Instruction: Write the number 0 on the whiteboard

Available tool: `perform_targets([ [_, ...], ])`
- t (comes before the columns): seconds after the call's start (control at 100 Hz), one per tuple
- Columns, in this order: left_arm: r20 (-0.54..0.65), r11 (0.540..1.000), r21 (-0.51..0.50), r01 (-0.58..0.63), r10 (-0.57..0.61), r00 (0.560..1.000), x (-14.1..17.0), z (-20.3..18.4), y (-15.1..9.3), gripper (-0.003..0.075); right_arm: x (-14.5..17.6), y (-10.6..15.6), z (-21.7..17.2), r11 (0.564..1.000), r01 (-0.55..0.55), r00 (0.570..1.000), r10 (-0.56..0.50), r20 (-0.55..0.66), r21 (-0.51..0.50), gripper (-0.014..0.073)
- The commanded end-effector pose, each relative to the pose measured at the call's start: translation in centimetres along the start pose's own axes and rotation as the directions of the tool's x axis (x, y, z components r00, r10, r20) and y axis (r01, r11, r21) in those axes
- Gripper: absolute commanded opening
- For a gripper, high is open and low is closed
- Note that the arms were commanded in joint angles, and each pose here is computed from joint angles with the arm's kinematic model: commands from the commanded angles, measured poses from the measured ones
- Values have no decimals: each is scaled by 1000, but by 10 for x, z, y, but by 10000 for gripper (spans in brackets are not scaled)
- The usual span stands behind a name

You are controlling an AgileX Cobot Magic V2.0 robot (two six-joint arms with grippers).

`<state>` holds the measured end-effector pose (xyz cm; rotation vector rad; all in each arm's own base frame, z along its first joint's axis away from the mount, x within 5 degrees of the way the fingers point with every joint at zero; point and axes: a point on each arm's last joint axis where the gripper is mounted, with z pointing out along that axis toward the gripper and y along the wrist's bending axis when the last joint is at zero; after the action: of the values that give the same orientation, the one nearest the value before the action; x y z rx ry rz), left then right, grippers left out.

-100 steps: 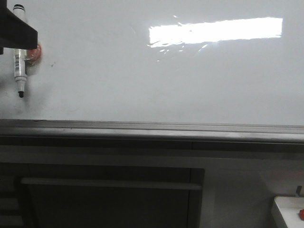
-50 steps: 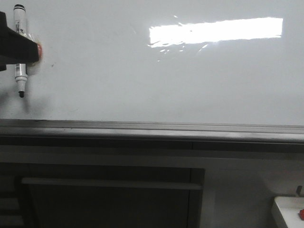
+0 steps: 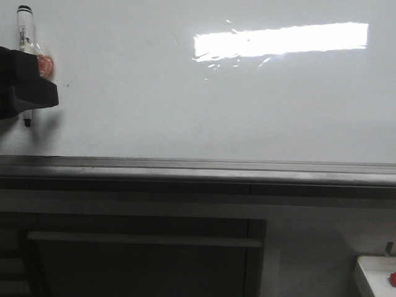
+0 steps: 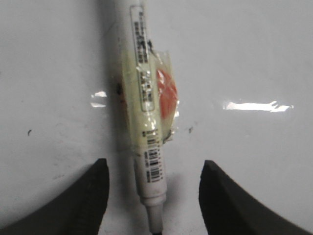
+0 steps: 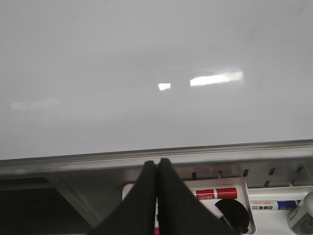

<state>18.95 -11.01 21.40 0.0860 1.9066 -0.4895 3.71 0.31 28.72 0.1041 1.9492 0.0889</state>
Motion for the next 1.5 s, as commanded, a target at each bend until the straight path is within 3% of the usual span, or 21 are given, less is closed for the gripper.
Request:
perform_targets([
  [0.0, 111, 1000, 12, 15, -16, 994, -15, 2, -4, 367, -14, 1, -1, 1000, 2, 997, -2, 79, -6, -50],
  [0.24, 97, 1000, -5, 20, -19, 995, -8, 10, -2, 339, -13, 1, -1, 1000, 2, 997, -2, 73, -6, -50],
  [0.29, 96, 1000, -6, 19, -18, 995, -8, 10, -2, 286, -13, 1, -1, 1000, 2, 997, -2, 73, -6, -50],
  [0.46, 84, 1000, 10, -11, 10, 996, -7, 11, -4, -20, -13, 1, -1, 1000, -1, 997, 1, 73, -8, -50],
  [0.63, 98, 994, 68, -86, 79, 992, -11, 4, -10, -20, -14, 9, -1, 992, -67, 994, 75, 80, -104, -50],
  [0.69, 111, 988, 97, -119, 108, 988, -16, -2, -13, -20, -15, 14, -2, 984, -24, 997, 36, 68, -176, -50],
  [0.86, 133, 945, 183, -272, 251, 959, -27, -28, -22, -20, -16, 39, 2, 880, 66, 998, -64, 20, -471, -50],
  [1.03, 143, 870, 211, -446, 424, 895, -32, -58, -23, -20, -21, 55, 14, 782, 109, 992, -128, 13, -613, -34],
  [1.1, 124, 850, 205, -486, 470, 874, -32, -67, -21, -20, -21, 62, 19, 728, 156, 982, -185, 28, -667, 32],
  [1.2, 66, 845, 196, -497, 495, 867, -29, -74, -17, -20, -24, 72, 24, 644, 237, 961, -266, 78, -727, 204],
  [1.31, 31, 836, 219, -503, 509, 860, -24, -77, -18, -20, -35, 84, 29, 580, 306, 937, -324, 132, -755, 361],
  [1.42, 58, 797, 300, -525, 534, 843, -20, -81, -31, -20, -48, 98, 35, 512, 388, 904, -373, 208, -767, 391],
  [1.49, 98, 725, 368, -583, 593, 799, -14, -85, -42, -20, -54, 108, 38, 462, 444, 875, -408, 261, -768, 391],
])
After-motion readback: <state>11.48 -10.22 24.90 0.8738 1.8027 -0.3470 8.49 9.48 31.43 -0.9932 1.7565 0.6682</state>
